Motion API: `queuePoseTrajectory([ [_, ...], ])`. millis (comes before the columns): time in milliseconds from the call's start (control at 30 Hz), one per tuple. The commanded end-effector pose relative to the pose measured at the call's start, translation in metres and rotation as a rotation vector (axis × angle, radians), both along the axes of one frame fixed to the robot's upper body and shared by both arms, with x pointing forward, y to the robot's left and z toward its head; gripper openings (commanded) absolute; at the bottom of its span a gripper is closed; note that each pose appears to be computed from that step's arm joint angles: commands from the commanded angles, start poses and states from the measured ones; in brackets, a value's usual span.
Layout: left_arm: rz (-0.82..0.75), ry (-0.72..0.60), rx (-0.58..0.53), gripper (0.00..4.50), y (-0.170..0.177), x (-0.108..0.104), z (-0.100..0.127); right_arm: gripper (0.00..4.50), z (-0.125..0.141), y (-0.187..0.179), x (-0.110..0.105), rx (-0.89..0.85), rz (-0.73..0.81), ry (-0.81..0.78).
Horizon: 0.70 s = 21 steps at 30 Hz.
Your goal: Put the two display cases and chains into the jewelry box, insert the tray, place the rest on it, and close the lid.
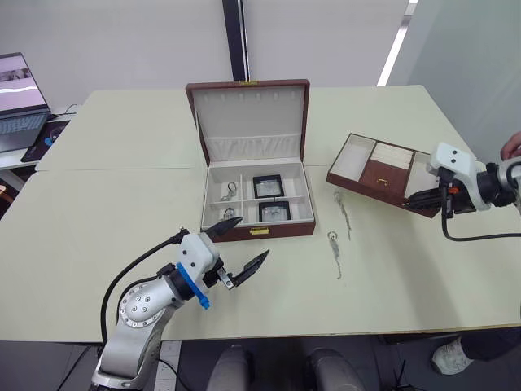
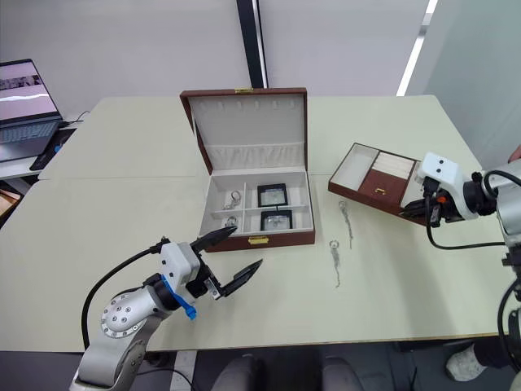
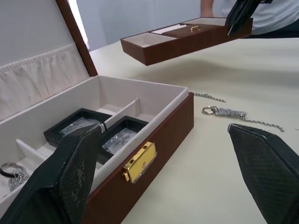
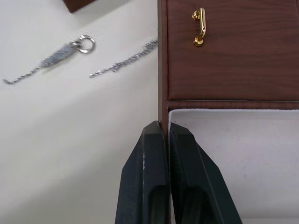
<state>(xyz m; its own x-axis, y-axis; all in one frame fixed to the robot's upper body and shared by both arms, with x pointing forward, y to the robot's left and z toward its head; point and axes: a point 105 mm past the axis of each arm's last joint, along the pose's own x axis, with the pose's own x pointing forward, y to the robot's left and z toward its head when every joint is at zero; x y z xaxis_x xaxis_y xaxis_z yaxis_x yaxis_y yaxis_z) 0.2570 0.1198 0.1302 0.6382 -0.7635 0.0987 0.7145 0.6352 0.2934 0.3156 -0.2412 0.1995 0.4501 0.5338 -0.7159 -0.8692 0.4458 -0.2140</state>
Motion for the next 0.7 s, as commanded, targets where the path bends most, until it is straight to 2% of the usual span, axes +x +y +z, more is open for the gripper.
queuePoseTrajectory([
  [33, -0.010, -0.029, -0.020, 4.50, -0.002, -0.001, 0.008, 0.02, 0.026, 0.018, -0.023, 0.013, 0.076, -0.077],
  [133, 0.028, -0.031, -0.033, 4.50, 0.001, -0.001, 0.007, 0.02, 0.029, 0.030, -0.038, 0.020, 0.131, -0.072],
  [233, 0.088, -0.030, -0.058, 4.50, 0.007, -0.002, 0.007, 0.02, 0.031, 0.043, -0.044, 0.020, 0.174, -0.076],
  [533, 0.254, -0.022, -0.113, 4.50, 0.023, -0.015, 0.010, 0.02, 0.024, 0.094, -0.028, 0.011, 0.303, -0.091],
  [700, 0.347, -0.002, -0.129, 4.50, 0.028, -0.031, 0.006, 0.02, 0.016, 0.134, -0.021, 0.034, 0.422, -0.078],
])
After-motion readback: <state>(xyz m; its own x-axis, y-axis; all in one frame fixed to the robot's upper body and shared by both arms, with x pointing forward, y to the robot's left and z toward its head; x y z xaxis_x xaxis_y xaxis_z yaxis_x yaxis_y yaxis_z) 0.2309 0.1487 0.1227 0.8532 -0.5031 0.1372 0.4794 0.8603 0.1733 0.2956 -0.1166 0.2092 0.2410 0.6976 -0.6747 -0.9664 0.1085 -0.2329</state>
